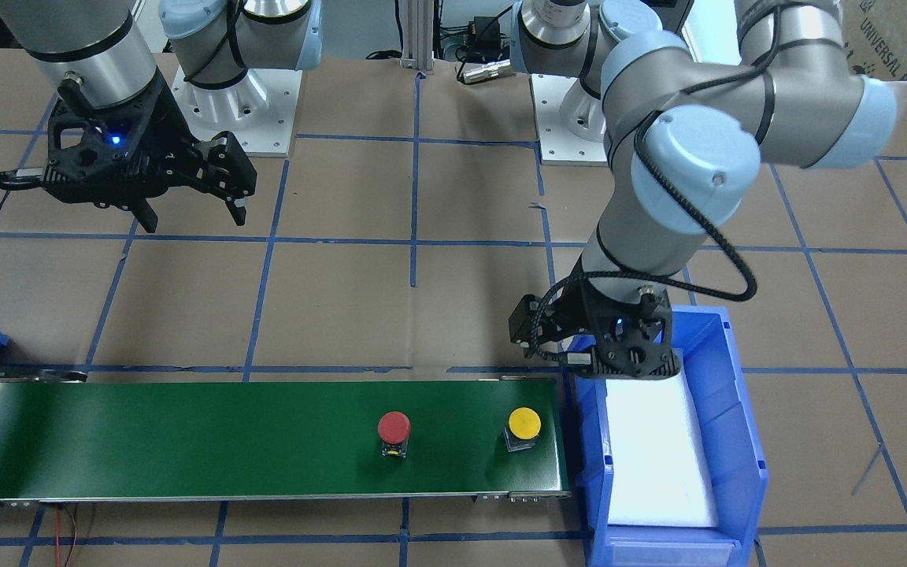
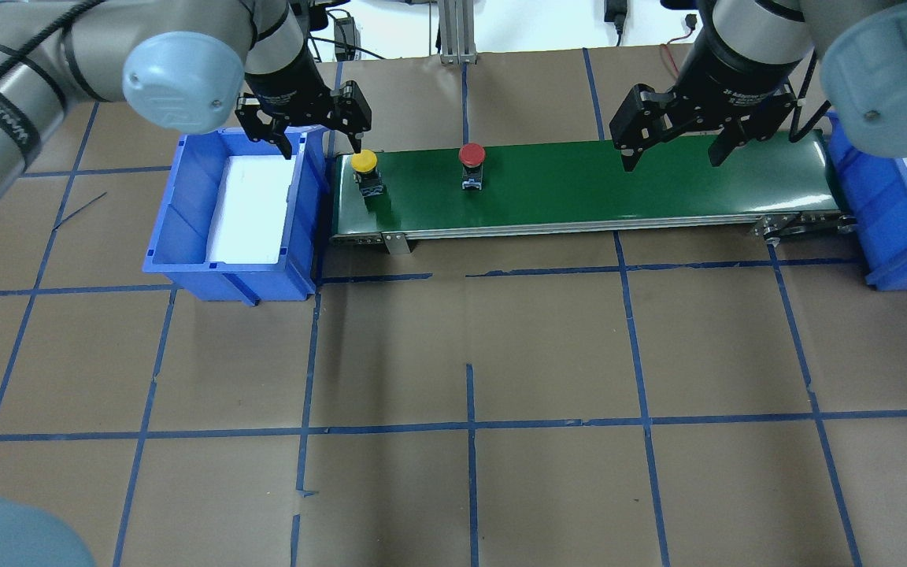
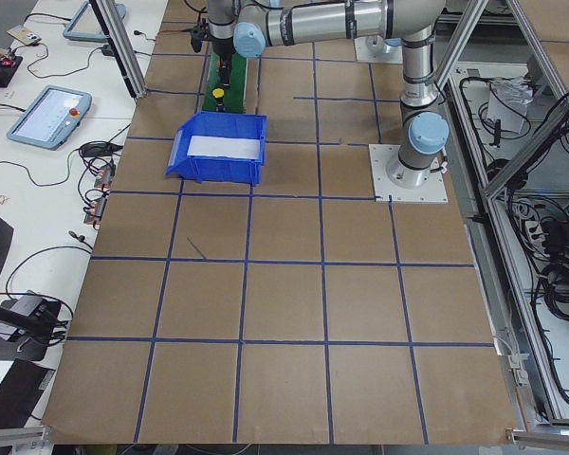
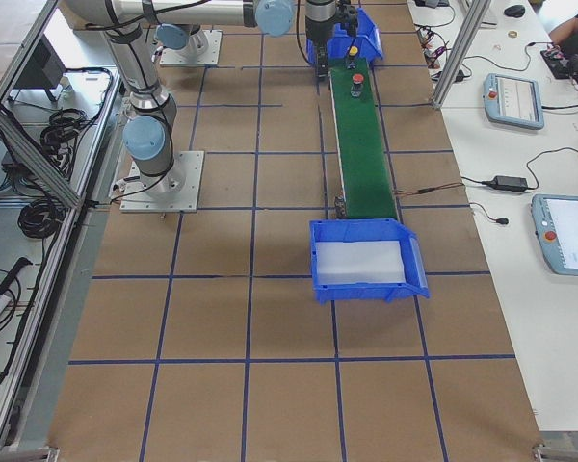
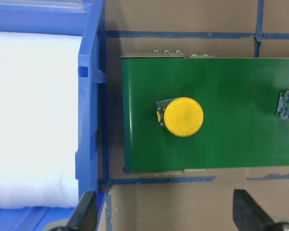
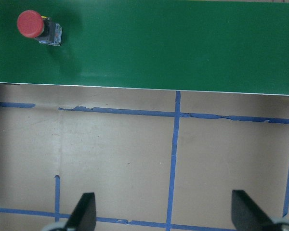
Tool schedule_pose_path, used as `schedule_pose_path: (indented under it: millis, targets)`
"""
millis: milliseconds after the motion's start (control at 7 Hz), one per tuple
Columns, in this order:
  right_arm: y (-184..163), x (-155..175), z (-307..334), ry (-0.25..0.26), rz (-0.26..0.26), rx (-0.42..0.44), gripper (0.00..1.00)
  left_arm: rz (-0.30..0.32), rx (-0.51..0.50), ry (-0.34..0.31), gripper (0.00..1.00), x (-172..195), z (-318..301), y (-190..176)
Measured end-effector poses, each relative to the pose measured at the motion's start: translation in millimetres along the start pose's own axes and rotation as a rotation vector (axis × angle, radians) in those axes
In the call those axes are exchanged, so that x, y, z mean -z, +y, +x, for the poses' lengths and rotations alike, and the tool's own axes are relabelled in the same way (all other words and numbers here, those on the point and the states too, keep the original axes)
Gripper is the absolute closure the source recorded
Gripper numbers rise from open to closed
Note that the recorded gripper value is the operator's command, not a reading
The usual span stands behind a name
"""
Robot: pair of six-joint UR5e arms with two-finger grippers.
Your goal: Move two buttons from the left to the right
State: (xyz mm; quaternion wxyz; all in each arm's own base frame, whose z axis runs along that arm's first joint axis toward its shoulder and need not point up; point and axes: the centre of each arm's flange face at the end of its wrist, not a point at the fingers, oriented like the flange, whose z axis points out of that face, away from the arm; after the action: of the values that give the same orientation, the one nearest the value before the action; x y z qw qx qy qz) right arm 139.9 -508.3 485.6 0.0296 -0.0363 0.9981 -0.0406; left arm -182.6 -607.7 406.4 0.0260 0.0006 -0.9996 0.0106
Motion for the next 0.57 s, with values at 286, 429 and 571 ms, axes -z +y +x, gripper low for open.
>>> schedule_pose_path:
  millis: [286,429,571]
  targets:
    - [-19.6,3.6,9.3,0.011,-0.029,-0.005,0.0,-0.075,0.033,-0.007,0.0,47.5,-35.2,46.4]
    - [-28.1,7.9,14.3,0.008,-0.047,-0.014,0.0,-0.107,0.042,-0.015,0.0,62.8,-47.9,73.3]
    - [-31.9,9.4,18.2,0.005,-0.056,-0.02,0.0,-0.122,0.033,-0.032,0.0,70.1,-53.2,93.0]
